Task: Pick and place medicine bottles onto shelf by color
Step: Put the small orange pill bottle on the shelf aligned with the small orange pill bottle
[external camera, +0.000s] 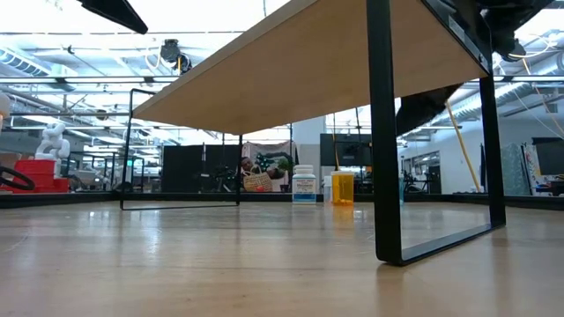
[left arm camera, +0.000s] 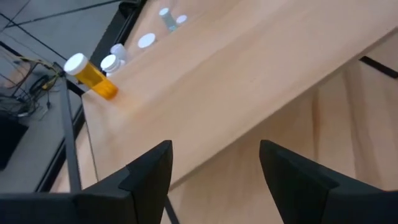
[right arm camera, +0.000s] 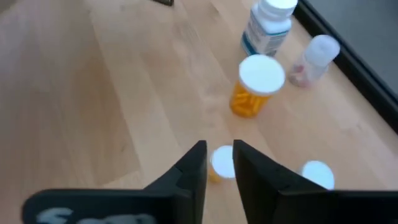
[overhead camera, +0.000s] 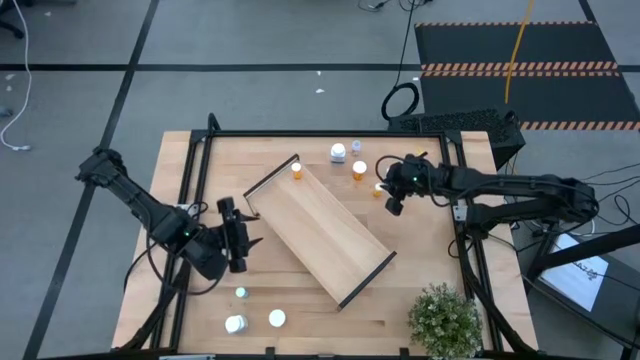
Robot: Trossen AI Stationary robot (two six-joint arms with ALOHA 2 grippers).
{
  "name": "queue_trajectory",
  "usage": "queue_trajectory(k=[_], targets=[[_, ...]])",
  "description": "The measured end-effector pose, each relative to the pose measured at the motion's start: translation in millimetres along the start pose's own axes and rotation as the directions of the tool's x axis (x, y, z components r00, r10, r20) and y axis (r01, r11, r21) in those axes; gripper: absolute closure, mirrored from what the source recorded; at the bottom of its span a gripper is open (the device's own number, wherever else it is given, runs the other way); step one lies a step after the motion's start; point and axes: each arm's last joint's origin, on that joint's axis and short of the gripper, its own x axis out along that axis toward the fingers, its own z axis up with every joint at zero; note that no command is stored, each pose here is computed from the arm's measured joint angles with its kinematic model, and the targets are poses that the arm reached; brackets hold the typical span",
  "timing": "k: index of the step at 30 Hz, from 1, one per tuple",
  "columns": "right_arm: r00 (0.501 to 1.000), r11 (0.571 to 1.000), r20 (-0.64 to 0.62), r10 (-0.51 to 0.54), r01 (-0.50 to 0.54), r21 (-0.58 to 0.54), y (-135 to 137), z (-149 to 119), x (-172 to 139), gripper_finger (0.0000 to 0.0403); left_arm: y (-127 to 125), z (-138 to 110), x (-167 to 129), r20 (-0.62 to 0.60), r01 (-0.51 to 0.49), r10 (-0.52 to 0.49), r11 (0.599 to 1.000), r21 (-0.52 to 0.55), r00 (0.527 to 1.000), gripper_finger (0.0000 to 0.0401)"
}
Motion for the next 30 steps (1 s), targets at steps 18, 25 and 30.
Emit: queue_trajectory(k=[18,25,30], targets=[[0.996,0.998,0.084,0.035,-0.030,-0.054,-2.2,-28.2,18.6,0.0232,8.7,10.4,12.0,0.005,0.014,-0.014,1.000,0.003,1.000,0.0158],[0.997,1.000,0.071,0.014,-0.012,-0.027,-7.5,-33.1,22.3,0.0228,10.9,10.9,13.9,0.000,0.006,-0.006,1.000,-0.004,1.000,0.0158],[0.999,1.000,0.035,0.013,-0.012,-0.024,-7.0,-36.0,34.1,0.0201,10.7,11.2,14.0,0.002,0.006,-0.006,1.000,0.009,1.000,0.0158]])
